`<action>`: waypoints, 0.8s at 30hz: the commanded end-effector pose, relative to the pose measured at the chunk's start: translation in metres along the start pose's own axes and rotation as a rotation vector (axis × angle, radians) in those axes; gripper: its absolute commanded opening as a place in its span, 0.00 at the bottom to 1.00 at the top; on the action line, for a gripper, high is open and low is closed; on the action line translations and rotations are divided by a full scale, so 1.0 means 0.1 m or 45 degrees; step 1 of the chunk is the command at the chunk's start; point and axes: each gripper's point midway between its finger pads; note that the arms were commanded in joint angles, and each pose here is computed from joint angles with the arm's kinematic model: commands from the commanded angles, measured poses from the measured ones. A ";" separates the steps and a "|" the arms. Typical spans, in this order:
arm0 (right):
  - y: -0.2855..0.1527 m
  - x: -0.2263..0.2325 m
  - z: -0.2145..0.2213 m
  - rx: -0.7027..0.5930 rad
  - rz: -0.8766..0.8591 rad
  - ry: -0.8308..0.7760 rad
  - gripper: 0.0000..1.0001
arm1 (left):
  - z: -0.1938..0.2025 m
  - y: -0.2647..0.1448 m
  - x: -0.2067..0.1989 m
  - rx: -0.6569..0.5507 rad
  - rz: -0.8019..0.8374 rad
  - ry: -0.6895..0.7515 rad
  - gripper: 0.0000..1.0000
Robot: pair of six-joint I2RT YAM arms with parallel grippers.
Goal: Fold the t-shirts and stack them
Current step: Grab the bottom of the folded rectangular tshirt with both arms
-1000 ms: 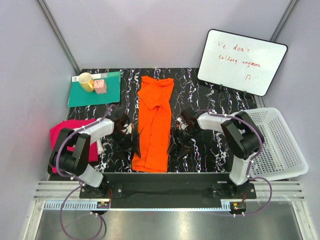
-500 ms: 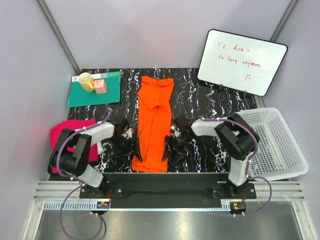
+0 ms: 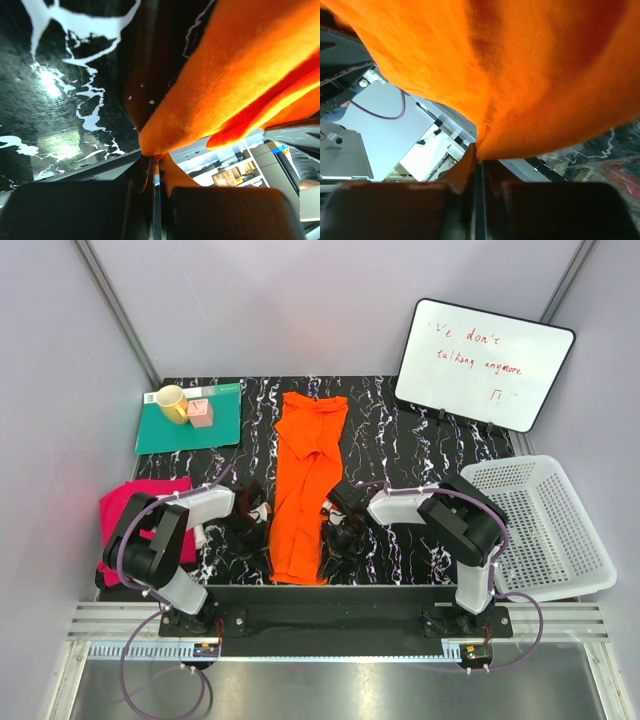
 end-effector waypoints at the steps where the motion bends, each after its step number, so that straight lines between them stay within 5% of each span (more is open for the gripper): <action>1: 0.06 -0.06 -0.02 -0.012 0.073 0.065 0.03 | -0.16 -0.11 -0.11 -0.073 0.003 0.038 0.00; 15: -0.46 0.01 0.12 -0.109 0.312 -0.063 0.00 | -0.26 -0.52 -0.30 -0.189 -0.020 0.151 0.00; 24: -0.88 0.32 -0.25 -0.316 0.397 -0.192 0.00 | -0.45 -1.06 -0.68 -0.358 0.024 0.254 0.00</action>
Point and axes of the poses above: each gripper's point midway between its finger pads, its own y axis out along the fingers, its own x axis along the line the jaws close on, z = x × y, and after that the axes turned 1 degree about y, right-handed
